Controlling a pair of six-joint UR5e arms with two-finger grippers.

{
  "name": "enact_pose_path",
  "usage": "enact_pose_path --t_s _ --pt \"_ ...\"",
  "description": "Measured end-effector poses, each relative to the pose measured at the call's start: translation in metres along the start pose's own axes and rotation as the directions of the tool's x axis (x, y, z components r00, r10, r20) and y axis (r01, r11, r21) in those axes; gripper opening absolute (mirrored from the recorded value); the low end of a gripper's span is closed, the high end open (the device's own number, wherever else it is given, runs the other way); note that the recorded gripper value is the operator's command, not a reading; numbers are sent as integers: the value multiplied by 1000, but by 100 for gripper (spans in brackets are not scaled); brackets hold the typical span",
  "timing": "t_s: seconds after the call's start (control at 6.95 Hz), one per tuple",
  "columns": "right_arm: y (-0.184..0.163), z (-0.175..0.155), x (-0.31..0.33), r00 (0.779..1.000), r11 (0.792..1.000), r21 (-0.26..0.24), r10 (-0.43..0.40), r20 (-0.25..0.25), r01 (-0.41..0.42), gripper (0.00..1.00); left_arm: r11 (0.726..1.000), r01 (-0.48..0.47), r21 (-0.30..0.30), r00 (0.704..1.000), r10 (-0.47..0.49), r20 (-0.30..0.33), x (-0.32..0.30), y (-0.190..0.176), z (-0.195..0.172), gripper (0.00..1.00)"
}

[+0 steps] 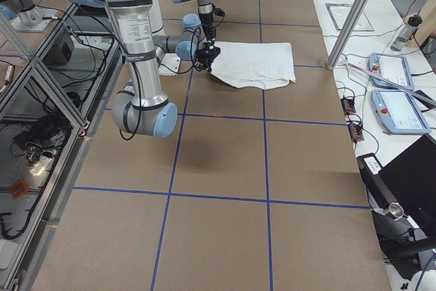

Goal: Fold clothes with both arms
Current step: 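Lower the left gripper to the other near corner and grasp it, then lift the near edge with both grippers and fold it away from the robot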

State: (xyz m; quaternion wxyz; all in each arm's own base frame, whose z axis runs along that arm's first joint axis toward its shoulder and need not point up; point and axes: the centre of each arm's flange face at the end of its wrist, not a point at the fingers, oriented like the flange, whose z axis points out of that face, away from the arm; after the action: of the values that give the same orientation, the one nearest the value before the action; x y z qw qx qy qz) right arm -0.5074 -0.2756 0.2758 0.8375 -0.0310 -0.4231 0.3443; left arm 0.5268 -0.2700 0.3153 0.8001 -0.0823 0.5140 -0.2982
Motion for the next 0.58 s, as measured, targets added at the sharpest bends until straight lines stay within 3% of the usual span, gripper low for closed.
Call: enact_pose_path --t_s 0.29,0.58 --pt "0 -1 0 1000 1000 -1 0 2 0 0 1000 15 -9 1000 -15 21 -4 13 -2 0" --pt "0 -3 -1 1000 1000 -1 1 4 -1 0 999 47 -3 999 -47 20 -5 15 -2 0"
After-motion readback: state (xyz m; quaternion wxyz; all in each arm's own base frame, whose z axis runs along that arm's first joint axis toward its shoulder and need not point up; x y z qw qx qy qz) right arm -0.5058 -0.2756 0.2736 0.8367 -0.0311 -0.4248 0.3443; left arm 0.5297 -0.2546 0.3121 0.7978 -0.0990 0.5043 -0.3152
